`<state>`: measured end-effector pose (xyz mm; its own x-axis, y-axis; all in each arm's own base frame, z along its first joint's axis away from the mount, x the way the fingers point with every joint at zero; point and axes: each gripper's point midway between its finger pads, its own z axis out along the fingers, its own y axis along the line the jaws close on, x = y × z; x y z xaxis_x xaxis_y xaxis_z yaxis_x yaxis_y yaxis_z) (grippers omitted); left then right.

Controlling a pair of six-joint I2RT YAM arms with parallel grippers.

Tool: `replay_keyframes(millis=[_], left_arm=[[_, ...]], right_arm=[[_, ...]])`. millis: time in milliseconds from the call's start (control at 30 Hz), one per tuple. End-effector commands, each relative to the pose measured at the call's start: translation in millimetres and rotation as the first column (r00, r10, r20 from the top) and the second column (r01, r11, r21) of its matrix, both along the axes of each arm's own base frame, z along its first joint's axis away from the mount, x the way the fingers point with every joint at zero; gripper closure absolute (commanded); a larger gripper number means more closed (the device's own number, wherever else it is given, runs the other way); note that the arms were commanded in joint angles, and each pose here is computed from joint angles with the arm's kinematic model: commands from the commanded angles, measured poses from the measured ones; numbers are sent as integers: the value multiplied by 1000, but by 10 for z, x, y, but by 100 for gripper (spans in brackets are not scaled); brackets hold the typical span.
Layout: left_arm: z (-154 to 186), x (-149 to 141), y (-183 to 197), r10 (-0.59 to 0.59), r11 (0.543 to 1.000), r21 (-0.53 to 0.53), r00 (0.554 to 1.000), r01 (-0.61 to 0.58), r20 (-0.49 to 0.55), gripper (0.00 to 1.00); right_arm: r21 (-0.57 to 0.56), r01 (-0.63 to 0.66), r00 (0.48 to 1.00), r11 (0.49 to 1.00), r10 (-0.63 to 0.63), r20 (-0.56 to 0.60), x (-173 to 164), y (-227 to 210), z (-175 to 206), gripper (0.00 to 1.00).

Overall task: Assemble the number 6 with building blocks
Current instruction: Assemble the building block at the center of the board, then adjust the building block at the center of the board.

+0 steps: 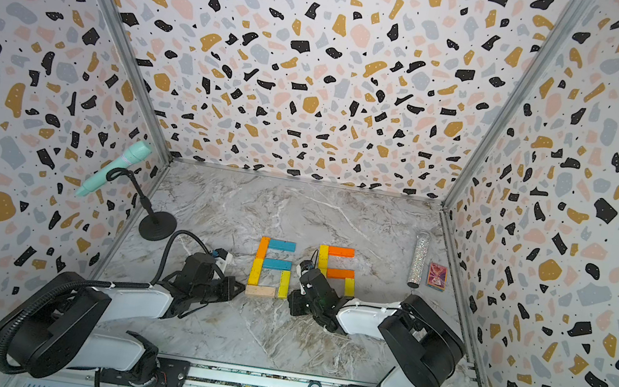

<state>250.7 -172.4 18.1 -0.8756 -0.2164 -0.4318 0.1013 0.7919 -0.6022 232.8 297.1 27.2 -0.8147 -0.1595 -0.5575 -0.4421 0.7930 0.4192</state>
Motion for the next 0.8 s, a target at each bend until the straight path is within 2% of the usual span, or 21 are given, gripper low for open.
replay_keyframes(millis=[0, 500, 767], left_arm=[[8, 26, -17, -5, 1000, 4, 1000, 5, -4, 100], [81, 52, -36, 5, 1000, -22, 1000, -5, 17, 99], [36, -9, 118, 34, 997, 76, 999, -32, -25, 99]], right_arm=[[1, 2, 1000, 1000, -2, -16, 3, 8, -11, 78], [25, -30, 1000, 999, 30, -8, -93, 45, 54, 78], [7, -22, 1000, 1000, 22, -5, -60, 30, 49, 78]])
